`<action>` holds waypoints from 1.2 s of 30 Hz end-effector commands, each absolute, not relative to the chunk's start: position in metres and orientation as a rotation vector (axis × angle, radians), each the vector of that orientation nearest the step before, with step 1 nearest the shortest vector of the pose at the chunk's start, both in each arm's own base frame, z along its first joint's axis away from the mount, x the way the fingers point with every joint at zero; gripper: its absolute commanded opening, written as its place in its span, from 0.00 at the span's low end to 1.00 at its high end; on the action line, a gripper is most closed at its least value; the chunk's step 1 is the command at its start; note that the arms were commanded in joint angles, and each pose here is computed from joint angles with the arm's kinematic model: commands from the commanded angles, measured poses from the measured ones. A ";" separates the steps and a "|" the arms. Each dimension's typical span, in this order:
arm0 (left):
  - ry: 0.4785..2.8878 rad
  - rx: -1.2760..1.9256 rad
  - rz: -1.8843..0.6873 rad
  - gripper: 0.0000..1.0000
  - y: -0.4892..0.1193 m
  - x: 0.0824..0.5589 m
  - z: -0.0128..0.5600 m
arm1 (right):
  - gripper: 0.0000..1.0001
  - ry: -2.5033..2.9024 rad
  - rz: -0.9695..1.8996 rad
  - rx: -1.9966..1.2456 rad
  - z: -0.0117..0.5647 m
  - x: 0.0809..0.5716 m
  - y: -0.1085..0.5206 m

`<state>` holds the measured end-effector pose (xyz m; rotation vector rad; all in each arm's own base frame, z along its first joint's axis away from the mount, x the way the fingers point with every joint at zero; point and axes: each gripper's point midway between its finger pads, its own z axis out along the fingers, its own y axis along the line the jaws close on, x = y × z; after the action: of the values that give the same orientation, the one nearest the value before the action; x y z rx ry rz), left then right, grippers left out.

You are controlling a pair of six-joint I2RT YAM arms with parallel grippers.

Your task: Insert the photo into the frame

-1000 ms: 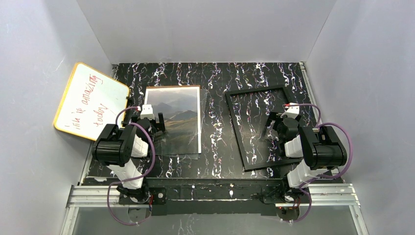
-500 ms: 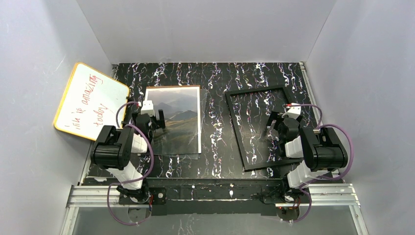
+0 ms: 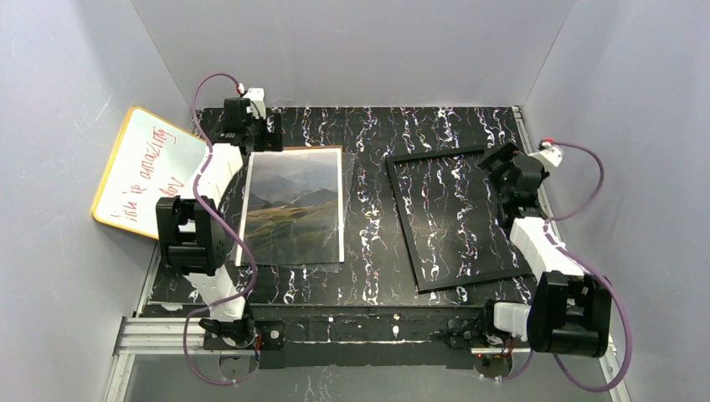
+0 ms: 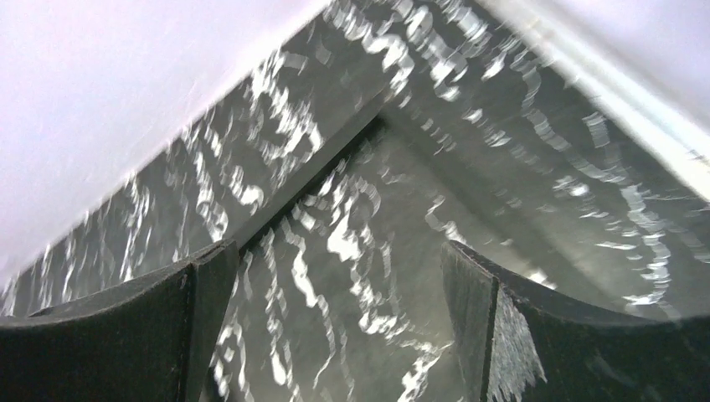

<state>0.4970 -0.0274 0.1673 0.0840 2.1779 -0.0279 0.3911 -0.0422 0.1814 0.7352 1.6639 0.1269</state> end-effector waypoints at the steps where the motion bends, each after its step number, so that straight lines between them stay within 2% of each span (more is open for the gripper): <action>1: 2.483 0.128 -0.104 0.98 -0.031 0.445 0.143 | 0.99 2.066 0.427 0.571 0.145 0.394 0.043; 5: 2.509 0.135 -0.172 0.98 -0.039 0.439 0.150 | 0.99 2.335 0.309 0.355 0.123 0.388 0.110; 10: 2.565 0.159 -0.208 0.98 -0.044 0.427 0.142 | 0.99 2.424 0.336 0.087 0.114 0.372 0.188; 15: 2.595 0.189 -0.247 0.98 -0.048 0.418 0.144 | 0.99 2.528 0.270 -0.042 0.087 0.348 0.216; 21: 2.591 0.222 -0.317 0.98 -0.057 0.409 0.153 | 0.96 2.595 0.164 -0.094 0.062 0.322 0.212; 31: 2.589 0.297 -0.404 0.98 -0.084 0.407 0.156 | 0.74 2.671 0.113 -0.129 0.031 0.303 0.205; 36: 2.608 0.337 -0.417 0.98 -0.091 0.408 0.151 | 0.54 2.686 0.112 -0.134 0.022 0.302 0.213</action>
<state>0.4129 -0.0802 0.1453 0.2827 2.5976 -0.3692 0.2996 0.2051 0.0280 -0.1319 2.6853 0.1182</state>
